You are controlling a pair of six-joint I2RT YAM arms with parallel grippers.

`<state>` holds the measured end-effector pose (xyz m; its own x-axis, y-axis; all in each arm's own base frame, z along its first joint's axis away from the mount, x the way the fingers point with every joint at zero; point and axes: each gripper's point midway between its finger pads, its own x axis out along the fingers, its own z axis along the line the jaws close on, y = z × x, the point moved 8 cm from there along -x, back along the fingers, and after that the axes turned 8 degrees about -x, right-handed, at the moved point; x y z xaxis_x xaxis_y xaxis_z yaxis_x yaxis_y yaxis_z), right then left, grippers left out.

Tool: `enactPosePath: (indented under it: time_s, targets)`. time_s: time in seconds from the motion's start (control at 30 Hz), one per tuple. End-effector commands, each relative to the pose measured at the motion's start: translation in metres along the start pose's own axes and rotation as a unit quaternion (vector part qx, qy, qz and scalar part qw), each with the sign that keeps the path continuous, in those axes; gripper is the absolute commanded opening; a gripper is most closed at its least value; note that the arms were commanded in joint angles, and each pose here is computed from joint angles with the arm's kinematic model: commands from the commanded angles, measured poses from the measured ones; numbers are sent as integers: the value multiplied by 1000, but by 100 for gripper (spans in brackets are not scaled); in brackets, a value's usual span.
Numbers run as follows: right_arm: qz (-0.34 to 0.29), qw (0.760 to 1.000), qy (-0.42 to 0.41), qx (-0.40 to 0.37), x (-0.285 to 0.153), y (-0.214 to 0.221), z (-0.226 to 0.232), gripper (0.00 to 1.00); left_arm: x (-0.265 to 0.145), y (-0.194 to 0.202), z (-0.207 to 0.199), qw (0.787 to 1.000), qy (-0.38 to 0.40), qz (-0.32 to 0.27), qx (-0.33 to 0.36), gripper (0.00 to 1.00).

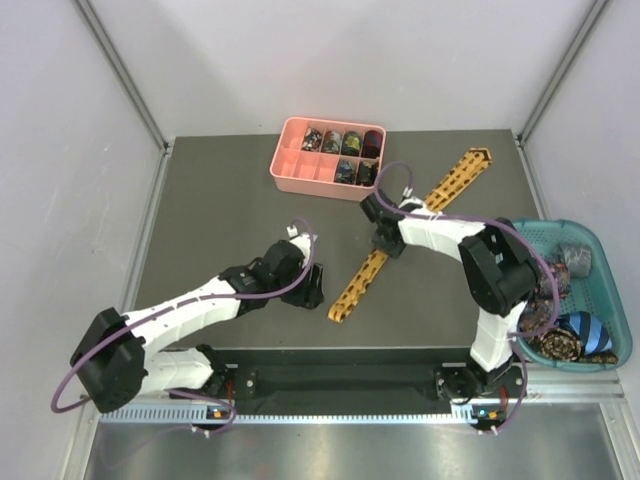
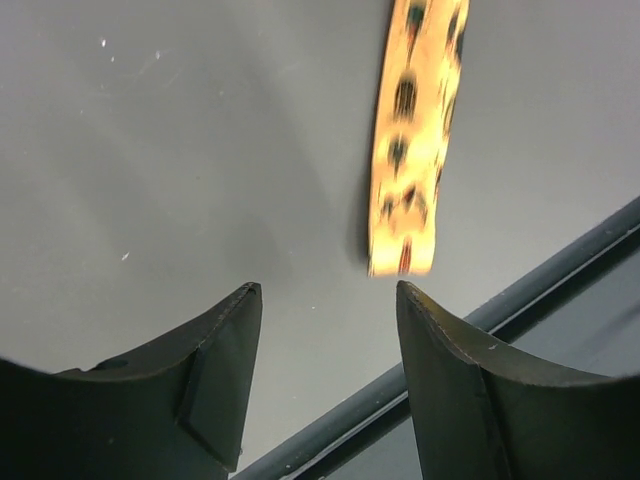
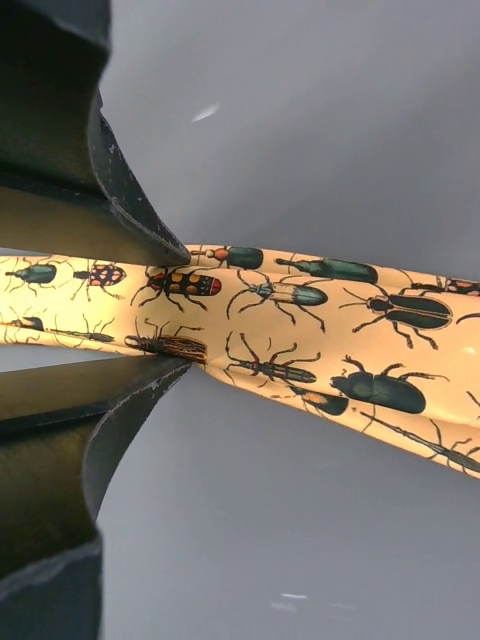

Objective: Roll the ties
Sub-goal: Flatten the tie

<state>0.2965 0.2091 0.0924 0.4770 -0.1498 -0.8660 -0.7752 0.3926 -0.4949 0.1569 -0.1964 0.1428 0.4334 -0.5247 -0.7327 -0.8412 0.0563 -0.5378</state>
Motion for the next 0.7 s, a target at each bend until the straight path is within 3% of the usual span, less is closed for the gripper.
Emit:
enactPosePath:
  time_s: [0.0,0.23,0.43,0.67]
  targets:
    - [-5,1000,17,9,28,-28,-9,41,6,1,5,1000,-14,-2,-8,61]
    - [-27,999,26,8,45,-85,-26,43,14,-1,4,1000,-11,-7,-3,60]
    - [-35,999,-15,-31,29,-73,-6,73,5,-15,5,997,-27,-65,-11,63]
    - [-23,998,-39,-40,4,-55,-7,74,-3,-14,3,997,-7,-80,-10,63]
